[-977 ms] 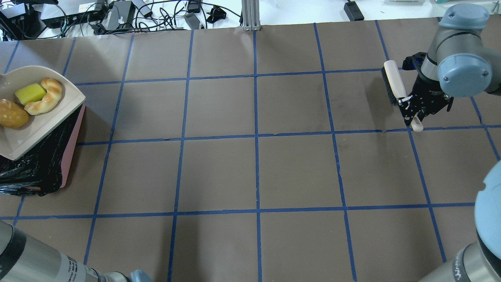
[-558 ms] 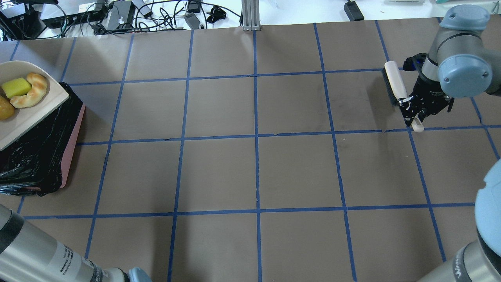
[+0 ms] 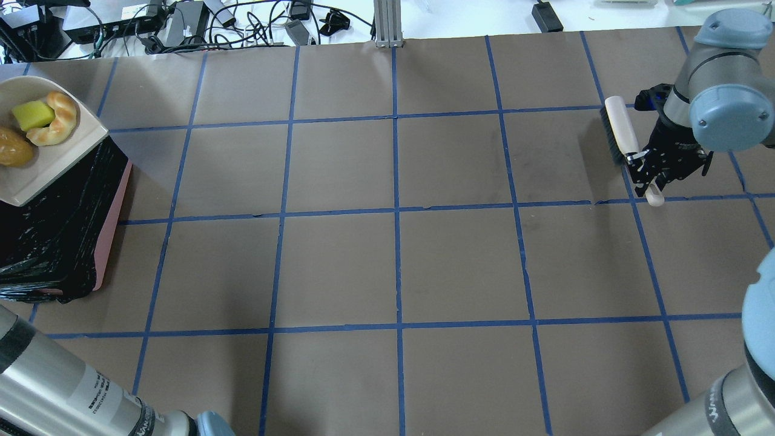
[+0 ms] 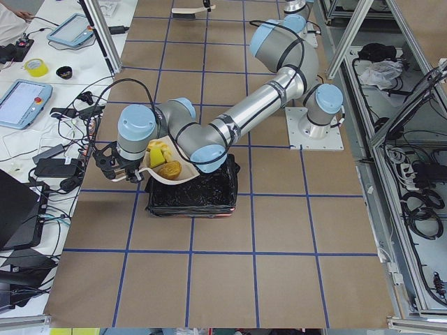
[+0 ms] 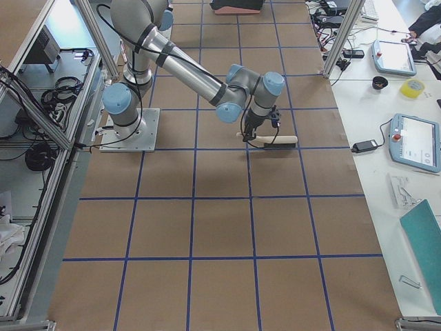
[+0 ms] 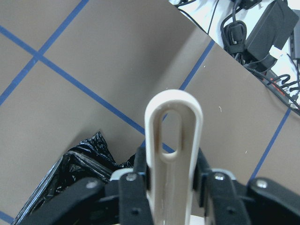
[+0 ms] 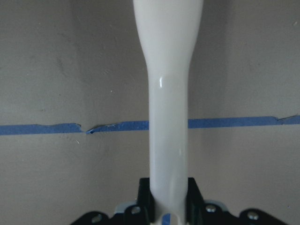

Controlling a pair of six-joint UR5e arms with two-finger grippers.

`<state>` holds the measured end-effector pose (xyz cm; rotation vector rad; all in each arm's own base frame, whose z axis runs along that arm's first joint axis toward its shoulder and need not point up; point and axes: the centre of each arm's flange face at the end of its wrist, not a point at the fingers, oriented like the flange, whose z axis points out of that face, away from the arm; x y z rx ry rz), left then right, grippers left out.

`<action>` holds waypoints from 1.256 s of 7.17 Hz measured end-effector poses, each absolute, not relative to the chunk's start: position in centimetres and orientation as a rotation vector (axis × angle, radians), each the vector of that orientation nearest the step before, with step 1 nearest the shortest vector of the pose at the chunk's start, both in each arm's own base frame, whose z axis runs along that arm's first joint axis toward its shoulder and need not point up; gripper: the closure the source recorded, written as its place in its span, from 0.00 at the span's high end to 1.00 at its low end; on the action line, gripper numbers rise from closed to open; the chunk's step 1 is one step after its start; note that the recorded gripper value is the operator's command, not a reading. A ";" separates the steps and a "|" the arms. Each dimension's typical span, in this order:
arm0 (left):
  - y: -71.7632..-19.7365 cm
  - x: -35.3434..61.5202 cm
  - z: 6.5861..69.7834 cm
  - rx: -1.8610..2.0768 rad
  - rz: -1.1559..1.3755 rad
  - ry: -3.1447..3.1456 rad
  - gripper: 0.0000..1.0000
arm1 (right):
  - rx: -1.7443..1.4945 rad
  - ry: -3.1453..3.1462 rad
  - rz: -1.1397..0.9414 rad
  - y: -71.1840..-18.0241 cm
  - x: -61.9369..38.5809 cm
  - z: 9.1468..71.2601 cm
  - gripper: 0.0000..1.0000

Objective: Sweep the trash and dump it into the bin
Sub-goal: 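Tip the dustpan over the black bin with the left gripper to dump the trash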

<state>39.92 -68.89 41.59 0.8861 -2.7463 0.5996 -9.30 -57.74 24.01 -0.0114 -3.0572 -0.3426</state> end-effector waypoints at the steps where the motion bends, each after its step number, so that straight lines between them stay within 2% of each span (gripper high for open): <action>1: -68.5 40.3 42.0 0.790 0.650 -2.721 0.00 | 0.012 -3.062 -0.345 -57.7 -9.3 24.0 0.00; 6: -64.4 41.8 42.2 0.264 0.977 -2.531 0.00 | 0.066 -3.069 -0.359 -57.7 -9.5 23.6 0.00; 7: -63.3 41.9 42.3 0.190 1.025 -2.505 0.00 | 0.064 -3.072 -0.363 -57.7 -9.5 23.4 0.08; 8: -62.5 41.4 43.0 0.129 1.068 -2.484 0.00 | 0.063 -3.073 -0.365 -57.7 -9.5 23.3 0.56; 9: -62.0 40.5 43.9 0.065 1.104 -2.474 0.00 | 0.063 -3.070 -0.364 -57.7 -9.5 23.3 1.00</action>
